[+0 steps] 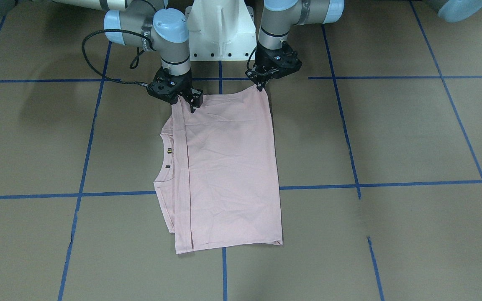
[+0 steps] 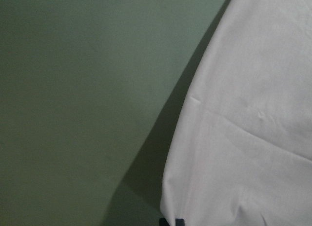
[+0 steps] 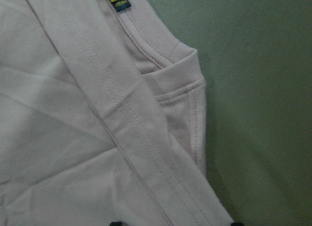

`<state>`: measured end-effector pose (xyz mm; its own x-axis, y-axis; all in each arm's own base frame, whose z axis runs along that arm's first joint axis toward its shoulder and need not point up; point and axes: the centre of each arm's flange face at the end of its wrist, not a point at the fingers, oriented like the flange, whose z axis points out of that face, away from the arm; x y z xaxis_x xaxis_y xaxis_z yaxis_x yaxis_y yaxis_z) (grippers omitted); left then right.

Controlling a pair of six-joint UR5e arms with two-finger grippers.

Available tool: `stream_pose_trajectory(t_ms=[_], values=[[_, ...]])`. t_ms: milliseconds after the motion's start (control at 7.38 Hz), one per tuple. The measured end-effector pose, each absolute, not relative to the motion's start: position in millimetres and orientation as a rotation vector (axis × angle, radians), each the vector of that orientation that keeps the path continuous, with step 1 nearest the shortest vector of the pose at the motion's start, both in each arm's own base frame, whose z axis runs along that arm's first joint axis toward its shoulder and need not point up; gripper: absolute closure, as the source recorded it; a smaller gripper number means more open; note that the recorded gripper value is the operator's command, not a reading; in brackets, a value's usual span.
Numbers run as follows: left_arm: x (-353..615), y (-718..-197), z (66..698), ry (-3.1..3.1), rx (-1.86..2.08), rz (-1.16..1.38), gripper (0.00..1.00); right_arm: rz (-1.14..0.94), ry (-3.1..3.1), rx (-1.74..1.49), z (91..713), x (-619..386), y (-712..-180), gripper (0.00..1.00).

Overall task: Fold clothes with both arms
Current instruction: 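Close both grippers on the near edge of the folded shirt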

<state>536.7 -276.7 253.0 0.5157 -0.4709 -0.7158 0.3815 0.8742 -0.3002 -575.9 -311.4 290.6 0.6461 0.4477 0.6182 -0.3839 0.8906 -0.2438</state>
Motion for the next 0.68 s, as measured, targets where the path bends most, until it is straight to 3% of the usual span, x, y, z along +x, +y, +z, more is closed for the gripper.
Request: stream_pose_trajectory(t_ms=[136, 678], values=[[536.2, -277.4, 252.7, 0.893, -0.108, -0.512, 1.00, 0.471, -0.731, -0.095, 289.5, -575.7, -310.4, 0.97], [534.8, -280.1, 252.9, 0.893, -0.104, -0.514, 1.00, 0.467, -0.741, -0.096, 284.1, -575.6, -308.7, 1.00]])
